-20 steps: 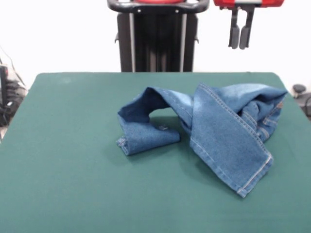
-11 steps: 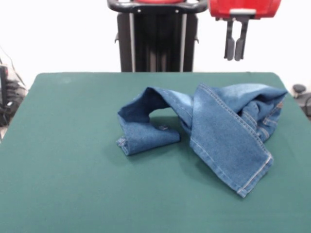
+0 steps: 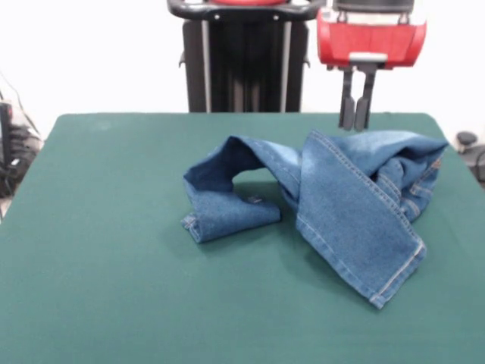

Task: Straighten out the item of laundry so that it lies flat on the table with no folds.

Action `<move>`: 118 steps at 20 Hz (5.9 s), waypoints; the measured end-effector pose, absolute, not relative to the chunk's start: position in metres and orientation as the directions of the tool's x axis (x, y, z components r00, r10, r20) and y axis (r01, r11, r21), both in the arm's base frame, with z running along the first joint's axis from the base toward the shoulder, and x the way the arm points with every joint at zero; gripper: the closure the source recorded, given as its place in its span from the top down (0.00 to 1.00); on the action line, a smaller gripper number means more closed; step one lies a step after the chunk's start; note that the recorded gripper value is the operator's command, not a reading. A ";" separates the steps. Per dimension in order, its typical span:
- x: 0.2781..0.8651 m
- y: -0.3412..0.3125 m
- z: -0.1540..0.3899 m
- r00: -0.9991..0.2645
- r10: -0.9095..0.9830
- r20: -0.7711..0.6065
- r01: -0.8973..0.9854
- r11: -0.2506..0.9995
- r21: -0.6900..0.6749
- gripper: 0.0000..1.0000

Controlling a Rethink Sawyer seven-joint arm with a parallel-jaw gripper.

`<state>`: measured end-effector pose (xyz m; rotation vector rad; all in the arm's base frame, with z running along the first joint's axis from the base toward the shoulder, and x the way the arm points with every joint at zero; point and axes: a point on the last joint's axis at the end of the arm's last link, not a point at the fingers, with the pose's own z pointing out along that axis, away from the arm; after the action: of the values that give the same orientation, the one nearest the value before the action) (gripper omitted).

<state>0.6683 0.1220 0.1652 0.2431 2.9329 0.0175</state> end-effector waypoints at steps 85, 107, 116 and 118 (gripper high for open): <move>0.617 0.086 0.041 -0.959 0.261 -0.110 0.246 0.960 0.135 0.00; 0.640 0.153 0.115 -0.946 0.274 -0.175 0.240 0.951 0.194 0.00; 0.609 0.195 0.090 -0.971 0.195 -0.140 0.175 0.974 0.143 0.00; 0.601 0.204 0.078 -0.975 0.180 -0.126 0.163 0.977 0.138 0.00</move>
<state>0.6015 0.2036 0.0782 0.2602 2.9856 0.1909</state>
